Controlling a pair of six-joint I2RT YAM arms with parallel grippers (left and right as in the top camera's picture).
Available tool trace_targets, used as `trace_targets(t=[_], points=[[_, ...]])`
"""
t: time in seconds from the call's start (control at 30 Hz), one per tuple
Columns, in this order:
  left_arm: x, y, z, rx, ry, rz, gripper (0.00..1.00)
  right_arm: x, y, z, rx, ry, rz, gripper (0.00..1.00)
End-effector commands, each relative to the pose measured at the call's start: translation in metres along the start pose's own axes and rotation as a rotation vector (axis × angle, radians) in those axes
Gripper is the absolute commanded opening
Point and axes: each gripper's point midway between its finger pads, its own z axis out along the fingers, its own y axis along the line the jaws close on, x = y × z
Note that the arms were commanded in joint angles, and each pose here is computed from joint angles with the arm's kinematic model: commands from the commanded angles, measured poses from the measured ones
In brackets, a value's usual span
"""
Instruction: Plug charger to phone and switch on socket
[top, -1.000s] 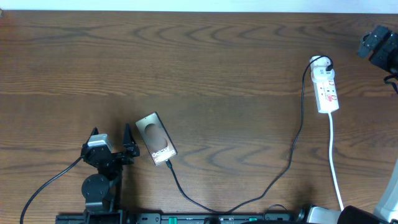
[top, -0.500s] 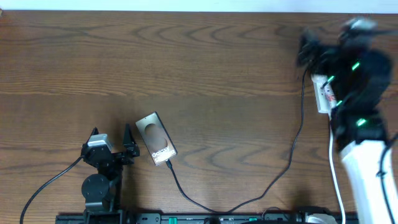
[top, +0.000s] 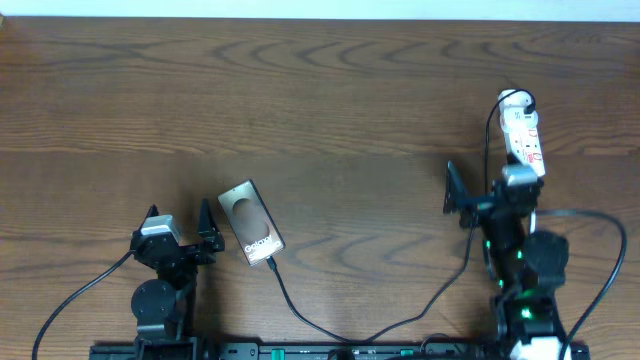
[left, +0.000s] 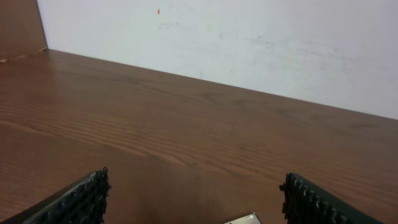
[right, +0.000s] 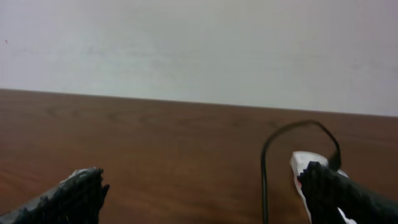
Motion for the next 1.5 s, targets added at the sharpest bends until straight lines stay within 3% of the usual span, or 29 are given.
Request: trace_targets(t=[0.0, 0.07, 0.4, 0.5, 1.03, 1.47], points=[[0.016, 0.007, 0.001, -0.034, 0.048, -0.006, 0.87, 0.012, -0.004, -0.018, 0.04, -0.049, -0.03, 0.99], [0.016, 0.007, 0.001, -0.034, 0.048, -0.006, 0.87, 0.021, -0.005, -0.026, 0.049, -0.074, -0.032, 0.99], [0.016, 0.007, 0.001, -0.034, 0.048, -0.006, 0.87, 0.062, -0.022, -0.048, 0.15, 0.082, -0.023, 0.99], [0.016, 0.007, 0.001, -0.034, 0.048, -0.006, 0.87, 0.048, -0.027, -0.051, 0.169, 0.021, -0.054, 0.99], [0.016, 0.007, 0.001, -0.034, 0.048, -0.006, 0.87, 0.049, -0.028, -0.051, 0.177, 0.032, -0.126, 0.99], [0.016, 0.007, 0.001, -0.034, 0.048, -0.006, 0.87, 0.048, -0.039, -0.053, 0.221, 0.017, 0.007, 0.99]])
